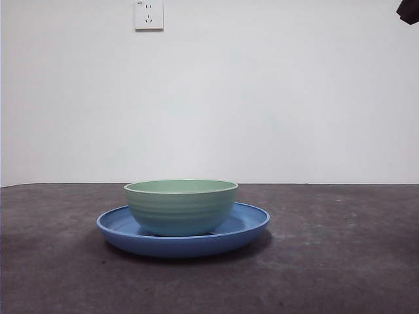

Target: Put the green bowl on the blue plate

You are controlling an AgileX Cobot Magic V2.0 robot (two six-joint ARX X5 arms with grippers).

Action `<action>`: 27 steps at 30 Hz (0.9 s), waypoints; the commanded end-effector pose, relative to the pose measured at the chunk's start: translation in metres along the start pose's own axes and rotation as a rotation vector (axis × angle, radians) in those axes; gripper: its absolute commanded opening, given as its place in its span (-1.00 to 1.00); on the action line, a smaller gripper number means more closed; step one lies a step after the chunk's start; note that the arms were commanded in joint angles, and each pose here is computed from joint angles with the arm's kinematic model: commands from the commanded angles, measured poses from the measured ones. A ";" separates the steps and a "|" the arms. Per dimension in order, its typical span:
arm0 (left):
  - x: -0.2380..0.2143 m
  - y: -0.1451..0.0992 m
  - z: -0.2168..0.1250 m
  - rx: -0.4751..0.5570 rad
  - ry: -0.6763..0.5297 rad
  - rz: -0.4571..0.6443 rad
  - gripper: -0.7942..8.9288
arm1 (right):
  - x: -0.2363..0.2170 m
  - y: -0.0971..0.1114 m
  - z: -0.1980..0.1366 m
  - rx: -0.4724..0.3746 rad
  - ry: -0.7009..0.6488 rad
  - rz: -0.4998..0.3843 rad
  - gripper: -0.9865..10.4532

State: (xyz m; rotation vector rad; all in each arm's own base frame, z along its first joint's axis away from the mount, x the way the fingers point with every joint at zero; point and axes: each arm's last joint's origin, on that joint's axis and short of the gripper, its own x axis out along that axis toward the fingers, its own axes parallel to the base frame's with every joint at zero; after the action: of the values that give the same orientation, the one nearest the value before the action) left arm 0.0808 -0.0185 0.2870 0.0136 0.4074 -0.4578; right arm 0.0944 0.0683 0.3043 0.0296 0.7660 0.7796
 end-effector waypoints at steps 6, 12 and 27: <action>0.033 0.025 -0.057 0.042 -0.177 0.230 -0.79 | -0.001 0.001 0.002 -0.014 -0.011 0.007 -0.78; 0.045 0.031 -0.093 0.018 -0.166 0.372 -0.79 | -0.001 0.001 0.002 -0.014 -0.011 0.007 -0.78; 0.059 0.036 -0.120 0.011 -0.144 0.485 -0.79 | -0.001 0.001 0.002 -0.014 -0.011 0.007 -0.78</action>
State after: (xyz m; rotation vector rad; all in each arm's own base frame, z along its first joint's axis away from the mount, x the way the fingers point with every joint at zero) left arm 0.0992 0.0010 0.1503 0.0842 0.2629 0.0166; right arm 0.0944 0.0683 0.3043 0.0295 0.7659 0.7793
